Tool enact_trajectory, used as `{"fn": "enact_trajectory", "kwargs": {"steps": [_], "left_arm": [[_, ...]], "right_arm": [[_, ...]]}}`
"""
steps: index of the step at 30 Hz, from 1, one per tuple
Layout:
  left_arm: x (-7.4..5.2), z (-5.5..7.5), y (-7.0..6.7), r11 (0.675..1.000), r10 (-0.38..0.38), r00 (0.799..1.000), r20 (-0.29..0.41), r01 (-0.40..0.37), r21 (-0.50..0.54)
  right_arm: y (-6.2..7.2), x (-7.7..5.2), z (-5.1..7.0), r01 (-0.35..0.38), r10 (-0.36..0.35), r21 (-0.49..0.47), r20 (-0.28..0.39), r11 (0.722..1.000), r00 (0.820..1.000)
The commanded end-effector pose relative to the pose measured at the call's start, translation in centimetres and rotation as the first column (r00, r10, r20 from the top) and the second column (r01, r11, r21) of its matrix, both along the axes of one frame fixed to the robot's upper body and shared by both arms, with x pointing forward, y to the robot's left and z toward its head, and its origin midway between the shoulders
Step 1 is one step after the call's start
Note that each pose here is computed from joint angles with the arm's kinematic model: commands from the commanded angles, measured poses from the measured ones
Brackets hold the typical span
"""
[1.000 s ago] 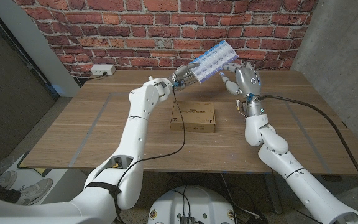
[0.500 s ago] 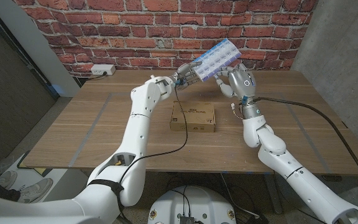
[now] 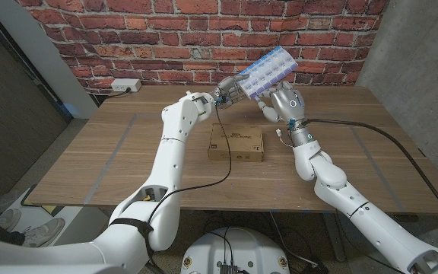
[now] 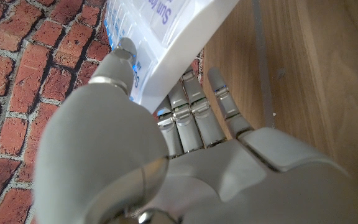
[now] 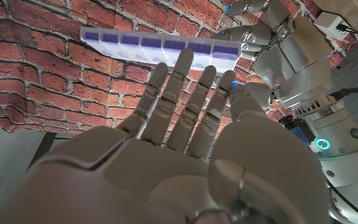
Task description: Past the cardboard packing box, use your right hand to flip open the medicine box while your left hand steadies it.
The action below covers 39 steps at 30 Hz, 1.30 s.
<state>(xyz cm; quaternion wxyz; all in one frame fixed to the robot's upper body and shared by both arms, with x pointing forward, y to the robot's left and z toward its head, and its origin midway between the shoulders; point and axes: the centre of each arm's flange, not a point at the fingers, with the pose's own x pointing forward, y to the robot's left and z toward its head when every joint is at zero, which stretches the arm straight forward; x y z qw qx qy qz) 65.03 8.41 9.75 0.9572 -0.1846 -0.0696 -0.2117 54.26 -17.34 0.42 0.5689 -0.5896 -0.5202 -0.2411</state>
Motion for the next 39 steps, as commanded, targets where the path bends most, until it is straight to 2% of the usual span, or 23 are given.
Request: {"fn": "enact_trajectory", "kwargs": {"steps": [1, 21, 39], "left_arm": [[0.2, 0.0, -0.3, 1.000, -0.008, 1.000, -0.005, 0.008, 0.004], [1.0, -0.4, -0.2, 1.000, -0.001, 1.000, -0.024, 0.001, 0.012], [1.1, -0.5, -0.5, 1.000, 0.009, 1.000, -0.019, -0.009, 0.027]], "right_arm": [[1.0, 0.5, 0.2, 0.024, -0.025, -0.040, -0.024, 0.999, 0.999], [2.3, 1.5, 0.5, 0.020, -0.024, -0.073, -0.049, 0.997, 0.998], [2.2, 1.5, 0.4, 0.023, -0.025, -0.059, -0.028, 0.998, 0.999]]}}
